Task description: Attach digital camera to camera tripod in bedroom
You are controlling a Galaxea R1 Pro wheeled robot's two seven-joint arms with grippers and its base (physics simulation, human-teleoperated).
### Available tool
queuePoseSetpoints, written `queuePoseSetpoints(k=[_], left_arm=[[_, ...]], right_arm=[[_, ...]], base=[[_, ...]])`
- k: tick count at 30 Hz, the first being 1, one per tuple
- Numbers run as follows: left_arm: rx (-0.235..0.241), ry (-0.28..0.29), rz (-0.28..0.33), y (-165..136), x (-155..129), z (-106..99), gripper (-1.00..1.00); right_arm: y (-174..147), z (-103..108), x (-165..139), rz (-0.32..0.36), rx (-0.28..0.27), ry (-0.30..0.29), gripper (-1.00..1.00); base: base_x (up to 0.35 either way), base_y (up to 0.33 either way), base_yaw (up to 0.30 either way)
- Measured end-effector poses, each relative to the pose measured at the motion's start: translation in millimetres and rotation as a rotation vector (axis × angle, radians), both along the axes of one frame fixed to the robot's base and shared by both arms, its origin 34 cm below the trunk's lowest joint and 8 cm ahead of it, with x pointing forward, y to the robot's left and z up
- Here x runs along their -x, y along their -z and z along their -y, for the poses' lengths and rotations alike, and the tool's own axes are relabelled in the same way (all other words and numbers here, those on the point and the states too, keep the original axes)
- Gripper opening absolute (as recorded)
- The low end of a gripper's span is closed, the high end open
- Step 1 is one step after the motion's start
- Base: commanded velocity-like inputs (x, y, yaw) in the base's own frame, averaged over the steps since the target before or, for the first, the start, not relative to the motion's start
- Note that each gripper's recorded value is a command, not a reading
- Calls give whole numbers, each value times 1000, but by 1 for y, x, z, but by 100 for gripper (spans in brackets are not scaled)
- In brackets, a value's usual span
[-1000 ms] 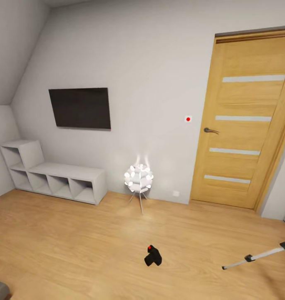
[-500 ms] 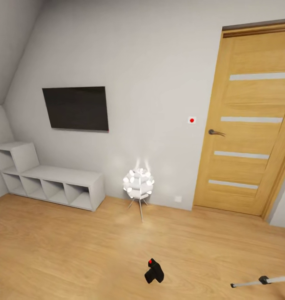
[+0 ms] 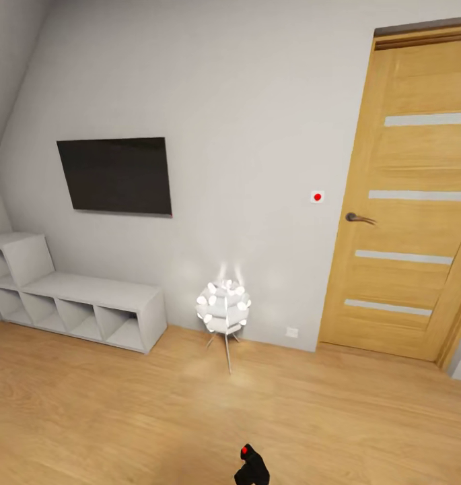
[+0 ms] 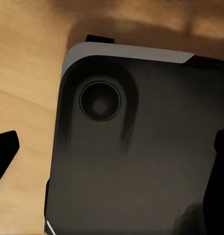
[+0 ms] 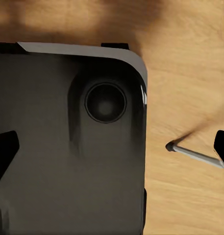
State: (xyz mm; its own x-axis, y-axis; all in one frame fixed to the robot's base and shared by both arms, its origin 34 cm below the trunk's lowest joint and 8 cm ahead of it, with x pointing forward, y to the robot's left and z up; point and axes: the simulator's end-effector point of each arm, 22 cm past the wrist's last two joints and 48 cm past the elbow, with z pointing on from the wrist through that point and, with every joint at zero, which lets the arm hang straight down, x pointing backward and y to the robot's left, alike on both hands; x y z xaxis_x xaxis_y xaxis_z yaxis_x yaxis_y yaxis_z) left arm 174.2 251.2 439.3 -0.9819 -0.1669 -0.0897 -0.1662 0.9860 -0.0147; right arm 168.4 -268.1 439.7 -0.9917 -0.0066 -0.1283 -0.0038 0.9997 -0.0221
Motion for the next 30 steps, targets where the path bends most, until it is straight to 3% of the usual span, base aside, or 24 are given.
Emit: queuePoseSetpoints(k=[21, 30], left_arm=[[-3, 0, 10, 0, -2, -2, 100], [-4, -5, 12, 0, -3, -2, 100]], right_arm=[[0, -2, 0, 1, -4, 8, 100], [0, -2, 0, 0, -3, 8, 100]], base=[[323, 0, -201], [89, 0, -241]])
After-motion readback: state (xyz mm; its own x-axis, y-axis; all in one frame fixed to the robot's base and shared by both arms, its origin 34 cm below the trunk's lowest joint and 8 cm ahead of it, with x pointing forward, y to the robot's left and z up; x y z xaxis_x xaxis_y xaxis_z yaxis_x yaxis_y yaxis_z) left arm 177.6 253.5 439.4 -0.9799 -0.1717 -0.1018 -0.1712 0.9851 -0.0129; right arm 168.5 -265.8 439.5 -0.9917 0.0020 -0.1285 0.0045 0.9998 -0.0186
